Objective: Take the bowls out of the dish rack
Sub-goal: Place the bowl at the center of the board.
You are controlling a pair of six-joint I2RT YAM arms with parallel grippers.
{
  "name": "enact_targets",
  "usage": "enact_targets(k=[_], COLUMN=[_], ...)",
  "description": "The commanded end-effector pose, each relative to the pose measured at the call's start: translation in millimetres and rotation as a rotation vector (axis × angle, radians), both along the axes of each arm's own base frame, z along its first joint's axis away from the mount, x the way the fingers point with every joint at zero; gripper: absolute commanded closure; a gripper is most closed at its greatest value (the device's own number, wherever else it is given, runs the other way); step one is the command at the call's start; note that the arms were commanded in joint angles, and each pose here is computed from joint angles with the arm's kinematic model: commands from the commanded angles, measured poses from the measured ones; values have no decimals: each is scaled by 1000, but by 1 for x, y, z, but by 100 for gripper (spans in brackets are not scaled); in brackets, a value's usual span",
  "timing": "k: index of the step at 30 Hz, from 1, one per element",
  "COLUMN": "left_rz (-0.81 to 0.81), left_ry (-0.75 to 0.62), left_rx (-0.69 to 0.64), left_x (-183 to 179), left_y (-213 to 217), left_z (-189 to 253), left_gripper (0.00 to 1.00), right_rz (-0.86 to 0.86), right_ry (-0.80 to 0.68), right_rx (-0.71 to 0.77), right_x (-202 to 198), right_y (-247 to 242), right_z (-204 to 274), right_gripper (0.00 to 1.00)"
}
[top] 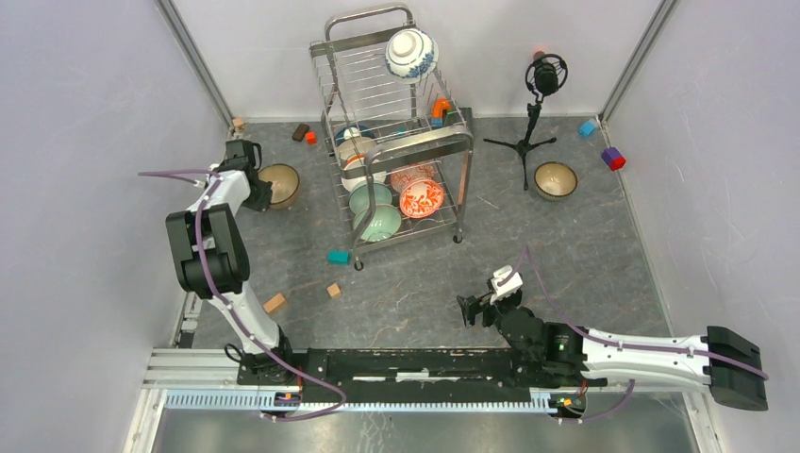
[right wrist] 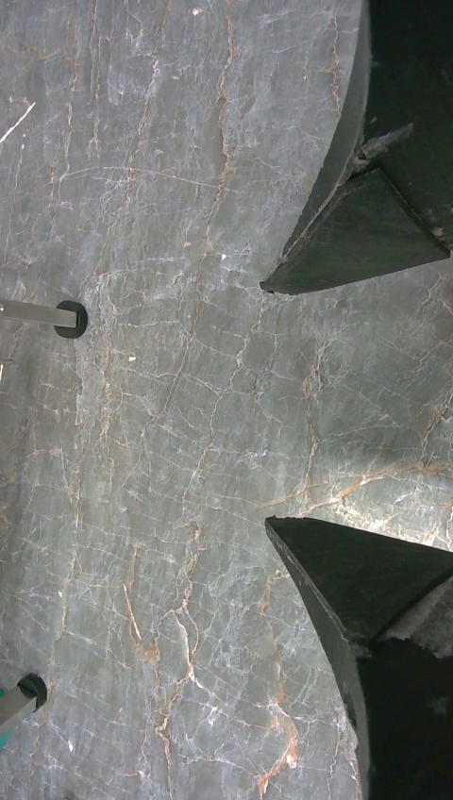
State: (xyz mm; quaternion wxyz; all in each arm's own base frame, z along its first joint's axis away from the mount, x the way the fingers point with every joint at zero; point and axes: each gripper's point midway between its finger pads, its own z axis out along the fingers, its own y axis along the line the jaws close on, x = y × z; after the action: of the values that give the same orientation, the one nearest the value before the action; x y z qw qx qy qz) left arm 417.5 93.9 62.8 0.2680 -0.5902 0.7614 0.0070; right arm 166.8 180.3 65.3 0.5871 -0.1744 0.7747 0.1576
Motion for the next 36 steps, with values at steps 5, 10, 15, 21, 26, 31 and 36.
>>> enact_targets(k=[5,10,15,21,26,31,36], left_rz=[14,2,-9,-32,-84,-234,-405], left_ry=[-106,-101,-121,-192,-297,-482,-639], left_rx=[65,53,35,9,-27,-45,0], left_x=[30,28,26,20,5,-21,-58], left_y=[13,9,4,-5,-25,-58,-100], left_z=[32,28,30,51,89,144,182], left_gripper=[98,98,73,19,0,0,0], right_rz=[-35,-25,-13,-5,-8,-22,-49], right_ry=[-4,2,10,4,-1,-16,-67], right_rx=[-26,-24,-22,-17,-8,18,16], right_x=[2,1,-1,0,1,3,10], right_y=[-12,-11,-10,-4,-2,-2,-3], right_z=[-14,-15,-17,-1,13,32,73], right_gripper=[7,7,7,6,6,7,7])
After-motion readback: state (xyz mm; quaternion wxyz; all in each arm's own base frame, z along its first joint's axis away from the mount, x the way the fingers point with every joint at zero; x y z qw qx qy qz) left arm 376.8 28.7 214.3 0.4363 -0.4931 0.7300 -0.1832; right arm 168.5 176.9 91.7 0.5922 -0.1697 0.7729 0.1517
